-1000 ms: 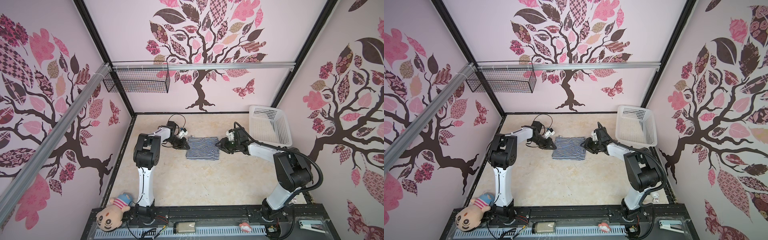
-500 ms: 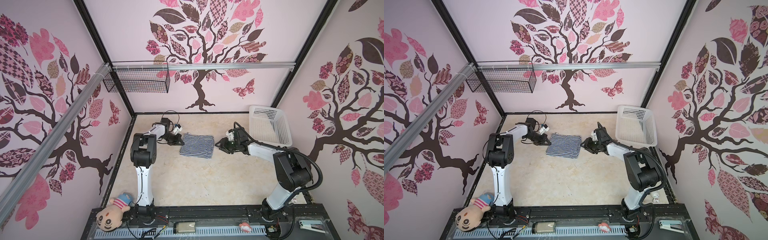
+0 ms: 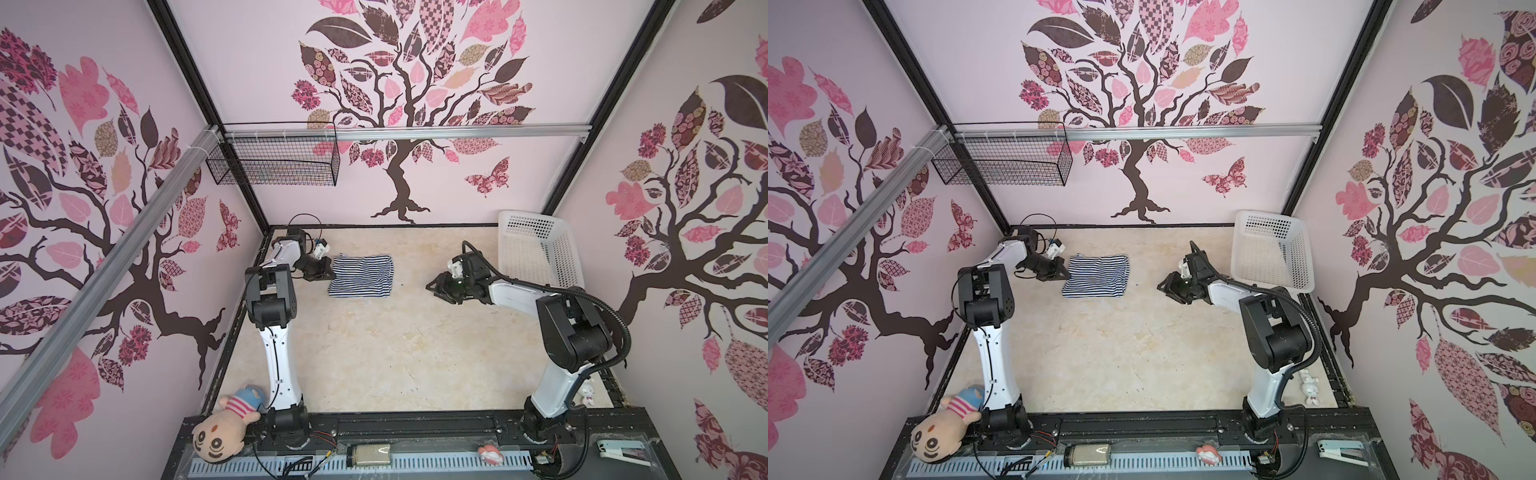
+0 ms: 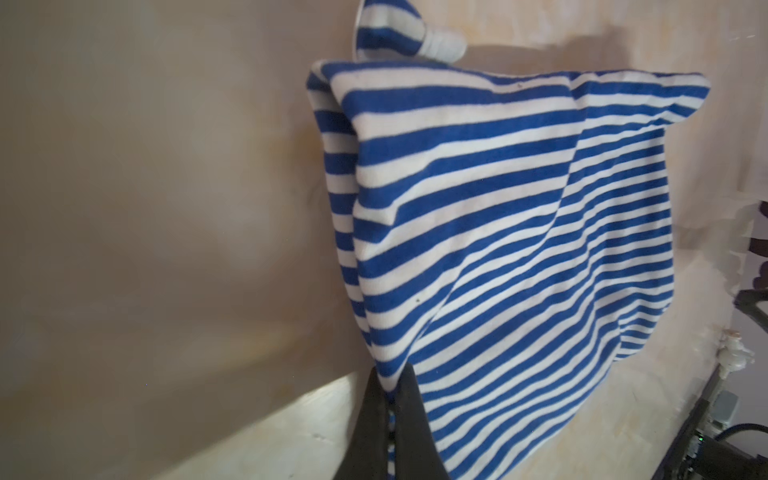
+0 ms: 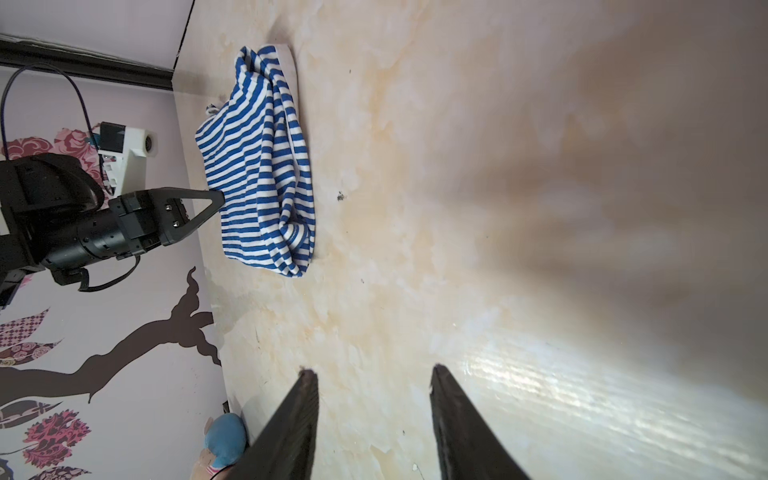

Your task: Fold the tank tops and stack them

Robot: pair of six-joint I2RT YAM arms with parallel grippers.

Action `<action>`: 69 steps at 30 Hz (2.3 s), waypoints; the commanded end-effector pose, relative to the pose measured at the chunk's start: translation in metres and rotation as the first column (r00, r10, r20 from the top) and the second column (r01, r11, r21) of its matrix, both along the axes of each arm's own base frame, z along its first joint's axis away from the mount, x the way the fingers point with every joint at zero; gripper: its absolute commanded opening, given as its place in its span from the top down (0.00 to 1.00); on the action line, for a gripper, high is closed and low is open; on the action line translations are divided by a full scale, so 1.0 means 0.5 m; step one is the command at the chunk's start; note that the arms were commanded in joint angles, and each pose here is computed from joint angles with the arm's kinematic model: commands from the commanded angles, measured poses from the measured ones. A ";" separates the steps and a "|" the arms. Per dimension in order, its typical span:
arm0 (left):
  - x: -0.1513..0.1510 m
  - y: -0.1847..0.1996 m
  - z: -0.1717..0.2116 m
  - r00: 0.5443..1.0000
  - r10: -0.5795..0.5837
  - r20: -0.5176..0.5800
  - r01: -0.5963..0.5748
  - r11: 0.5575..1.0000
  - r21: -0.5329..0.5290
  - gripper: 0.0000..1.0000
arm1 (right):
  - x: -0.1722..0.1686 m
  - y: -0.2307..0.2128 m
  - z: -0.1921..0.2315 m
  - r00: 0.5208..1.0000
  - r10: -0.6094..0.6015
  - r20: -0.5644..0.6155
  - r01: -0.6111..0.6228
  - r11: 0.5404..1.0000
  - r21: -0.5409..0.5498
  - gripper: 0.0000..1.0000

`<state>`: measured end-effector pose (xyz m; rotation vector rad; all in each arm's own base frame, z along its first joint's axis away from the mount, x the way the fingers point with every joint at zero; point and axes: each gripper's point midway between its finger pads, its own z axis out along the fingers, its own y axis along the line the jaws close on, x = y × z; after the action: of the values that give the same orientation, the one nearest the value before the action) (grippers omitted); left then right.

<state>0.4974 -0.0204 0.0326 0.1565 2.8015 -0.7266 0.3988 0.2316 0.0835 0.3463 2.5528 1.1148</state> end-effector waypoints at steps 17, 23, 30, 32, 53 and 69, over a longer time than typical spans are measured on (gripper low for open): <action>-0.014 0.184 -0.029 0.995 0.036 -0.097 -0.013 0.974 0.228 0.93 | 0.004 0.011 0.030 0.999 0.026 0.020 -0.026 1.000 0.011 0.53; 0.010 0.245 -0.036 0.980 0.179 -0.093 -0.148 0.952 0.267 0.93 | -0.001 0.007 0.037 0.999 0.032 0.026 -0.032 0.999 -0.001 0.53; 0.028 0.281 -0.020 0.965 0.256 -0.049 -0.225 0.916 0.333 0.89 | -0.005 0.009 0.035 0.999 0.030 0.022 -0.030 0.999 0.012 0.53; 0.031 0.286 -0.020 0.962 0.266 -0.052 -0.233 0.910 0.343 0.88 | -0.006 0.009 0.036 0.999 0.030 0.024 -0.030 0.999 0.014 0.53; 0.045 0.254 0.031 0.958 0.287 -0.008 -0.270 0.912 0.308 0.64 | -0.032 -0.008 0.033 0.999 0.025 0.029 -0.025 1.000 -0.008 0.51; -0.004 0.061 0.150 0.987 0.104 0.125 -0.126 0.975 0.184 0.63 | -0.076 -0.040 0.044 0.999 0.019 0.038 -0.016 0.997 -0.073 0.51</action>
<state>0.4961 0.0552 0.1200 -0.0793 2.7337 -0.2698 0.3701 0.2163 0.1051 0.2848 2.5440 1.0536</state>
